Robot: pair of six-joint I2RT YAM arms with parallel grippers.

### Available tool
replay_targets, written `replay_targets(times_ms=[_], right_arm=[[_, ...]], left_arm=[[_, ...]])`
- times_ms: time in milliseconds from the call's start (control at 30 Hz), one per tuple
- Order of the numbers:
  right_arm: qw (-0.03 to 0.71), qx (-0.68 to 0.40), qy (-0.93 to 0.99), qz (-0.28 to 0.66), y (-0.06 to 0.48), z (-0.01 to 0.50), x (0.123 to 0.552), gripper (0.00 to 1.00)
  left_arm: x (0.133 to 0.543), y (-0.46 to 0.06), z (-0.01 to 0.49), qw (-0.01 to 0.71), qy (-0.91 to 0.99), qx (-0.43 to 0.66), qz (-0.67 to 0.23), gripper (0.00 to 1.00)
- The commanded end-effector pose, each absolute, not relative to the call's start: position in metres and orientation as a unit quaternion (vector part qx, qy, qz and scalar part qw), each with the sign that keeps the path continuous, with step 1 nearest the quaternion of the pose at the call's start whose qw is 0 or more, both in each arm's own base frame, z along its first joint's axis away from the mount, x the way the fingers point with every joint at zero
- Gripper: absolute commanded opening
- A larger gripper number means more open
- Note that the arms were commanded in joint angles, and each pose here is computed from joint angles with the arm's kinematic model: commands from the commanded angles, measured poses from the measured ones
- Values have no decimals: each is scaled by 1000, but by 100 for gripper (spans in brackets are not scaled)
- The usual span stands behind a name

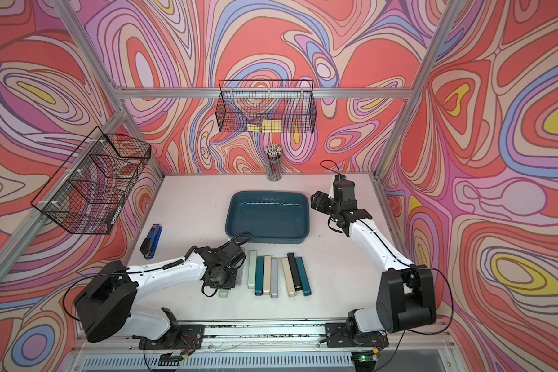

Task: Put the pruning pliers into the storage box
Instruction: Pick up the pruning pliers from the center of the board.

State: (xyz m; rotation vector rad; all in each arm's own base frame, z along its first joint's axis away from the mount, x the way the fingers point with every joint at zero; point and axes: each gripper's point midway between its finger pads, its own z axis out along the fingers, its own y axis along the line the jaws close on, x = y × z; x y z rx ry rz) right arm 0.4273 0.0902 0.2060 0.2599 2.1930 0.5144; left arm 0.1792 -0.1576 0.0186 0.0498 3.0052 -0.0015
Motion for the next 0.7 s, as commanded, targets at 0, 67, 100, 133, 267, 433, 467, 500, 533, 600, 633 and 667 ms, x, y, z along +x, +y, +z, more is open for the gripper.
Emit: replay_targets(times_ms=[0, 67, 100, 133, 267, 433, 467, 500, 533, 600, 633, 667], right_arm=[[422, 100, 876, 213, 96, 203, 428, 69], [422, 101, 875, 214, 96, 204, 428, 69], [421, 101, 876, 213, 95, 203, 428, 69], [421, 101, 876, 214, 96, 203, 429, 69], [420, 100, 875, 220, 98, 204, 430, 69], [421, 100, 872, 228, 101, 207, 432, 68], [421, 99, 872, 229, 102, 208, 431, 68], [420, 98, 872, 230, 103, 208, 431, 68], [421, 97, 872, 231, 104, 209, 431, 68], [424, 94, 870, 233, 105, 212, 430, 68], [425, 92, 870, 233, 105, 215, 430, 68], [425, 92, 870, 233, 105, 216, 429, 68]], left_arm=[[182, -157, 14, 64, 998, 16, 3, 17], [182, -155, 18, 67, 998, 15, 7, 12], [183, -153, 21, 70, 997, 13, 10, 12], [183, -150, 25, 71, 997, 10, 13, 12], [186, -143, 48, 78, 997, -1, 20, 11], [197, -141, 87, 100, 995, -11, 15, 11], [199, -142, 94, 103, 995, -12, 13, 11], [204, -144, 103, 110, 994, -14, 11, 11], [211, -146, 113, 119, 993, -15, 7, 11], [225, -152, 130, 134, 991, -13, 2, 11], [233, -155, 139, 143, 990, -11, -1, 11], [241, -159, 146, 149, 989, -8, -3, 11]])
